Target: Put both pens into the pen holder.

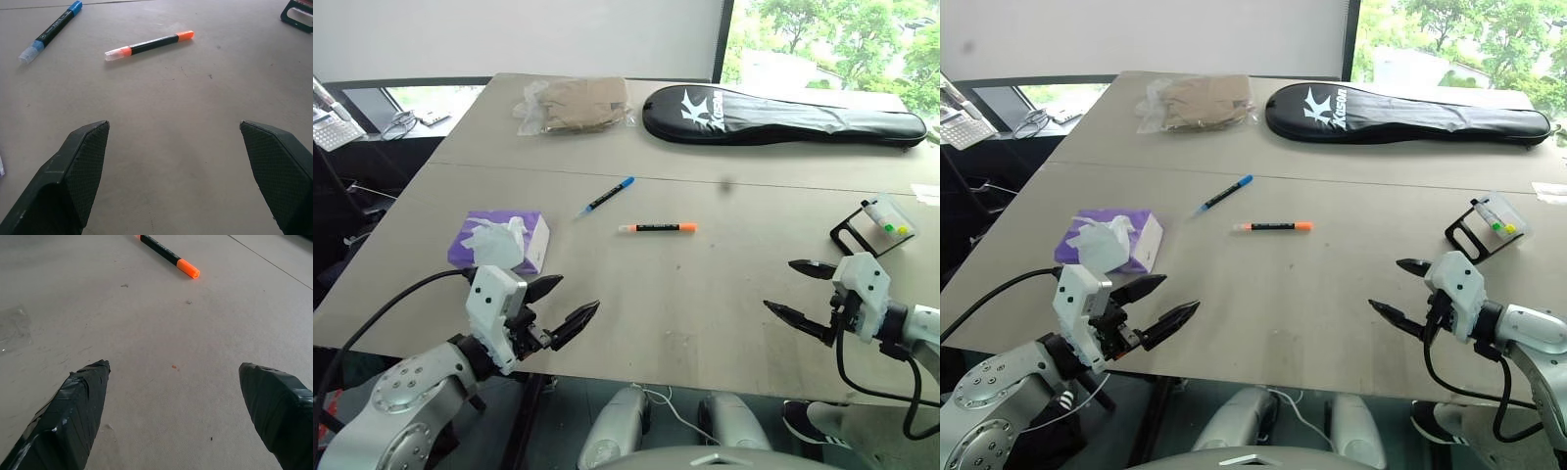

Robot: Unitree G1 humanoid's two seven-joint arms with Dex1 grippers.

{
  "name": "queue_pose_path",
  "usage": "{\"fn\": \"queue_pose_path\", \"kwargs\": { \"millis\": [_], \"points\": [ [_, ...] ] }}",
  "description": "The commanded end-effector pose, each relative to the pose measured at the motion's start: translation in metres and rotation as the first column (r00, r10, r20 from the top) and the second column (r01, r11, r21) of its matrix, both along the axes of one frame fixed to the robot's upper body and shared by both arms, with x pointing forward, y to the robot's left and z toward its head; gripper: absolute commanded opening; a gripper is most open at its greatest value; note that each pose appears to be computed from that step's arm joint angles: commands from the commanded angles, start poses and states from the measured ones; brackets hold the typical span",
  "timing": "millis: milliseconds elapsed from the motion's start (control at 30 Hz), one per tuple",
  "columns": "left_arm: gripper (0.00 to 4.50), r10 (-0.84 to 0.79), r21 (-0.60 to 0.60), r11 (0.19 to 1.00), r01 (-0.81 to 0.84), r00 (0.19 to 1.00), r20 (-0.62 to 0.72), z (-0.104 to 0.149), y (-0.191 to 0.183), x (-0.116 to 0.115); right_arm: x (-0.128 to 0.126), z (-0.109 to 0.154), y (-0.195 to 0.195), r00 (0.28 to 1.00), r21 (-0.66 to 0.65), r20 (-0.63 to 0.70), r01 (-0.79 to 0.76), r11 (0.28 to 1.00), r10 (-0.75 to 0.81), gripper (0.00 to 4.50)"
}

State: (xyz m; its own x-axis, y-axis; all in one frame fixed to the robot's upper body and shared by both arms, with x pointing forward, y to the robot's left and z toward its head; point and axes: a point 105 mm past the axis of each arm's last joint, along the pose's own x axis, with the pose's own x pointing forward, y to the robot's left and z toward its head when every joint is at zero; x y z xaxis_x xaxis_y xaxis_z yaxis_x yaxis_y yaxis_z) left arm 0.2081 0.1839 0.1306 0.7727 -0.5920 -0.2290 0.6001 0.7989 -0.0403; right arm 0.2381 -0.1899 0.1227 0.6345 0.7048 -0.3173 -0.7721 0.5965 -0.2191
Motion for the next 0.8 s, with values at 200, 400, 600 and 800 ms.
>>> {"fn": "queue_pose_path", "kwargs": {
  "millis": [200, 400, 600, 800],
  "points": [
    [4.42, -0.067, 0.035, 0.997, 0.064, 0.991, 0.113, 0.02, -0.004, 0.011, 0.053, 0.034, 0.059, 0.972, -0.079, 0.119, -0.193, 0.978, 0.201, 4.48],
    [4.42, -0.068, 0.051, 0.997, 0.062, 0.989, 0.13, 0.019, -0.002, 0.011, 0.09, 0.041, 0.114, 0.946, -0.143, -0.024, -0.322, 0.936, 0.322, 4.48],
    [4.42, -0.077, 0.049, 0.996, 0.07, 0.985, 0.157, 0.017, -0.002, 0.007, 0.128, 0.051, 0.174, 0.927, -0.215, -0.08, -0.376, 0.901, 0.367, 4.48],
    [4.42, -0.043, 0.057, 0.998, 0.034, 0.985, 0.17, 0.015, 0.004, 0.001, 0.147, 0.047, 0.207, 0.92, -0.256, -0.108, -0.393, 0.883, 0.378, 4.48]
  ]
}}
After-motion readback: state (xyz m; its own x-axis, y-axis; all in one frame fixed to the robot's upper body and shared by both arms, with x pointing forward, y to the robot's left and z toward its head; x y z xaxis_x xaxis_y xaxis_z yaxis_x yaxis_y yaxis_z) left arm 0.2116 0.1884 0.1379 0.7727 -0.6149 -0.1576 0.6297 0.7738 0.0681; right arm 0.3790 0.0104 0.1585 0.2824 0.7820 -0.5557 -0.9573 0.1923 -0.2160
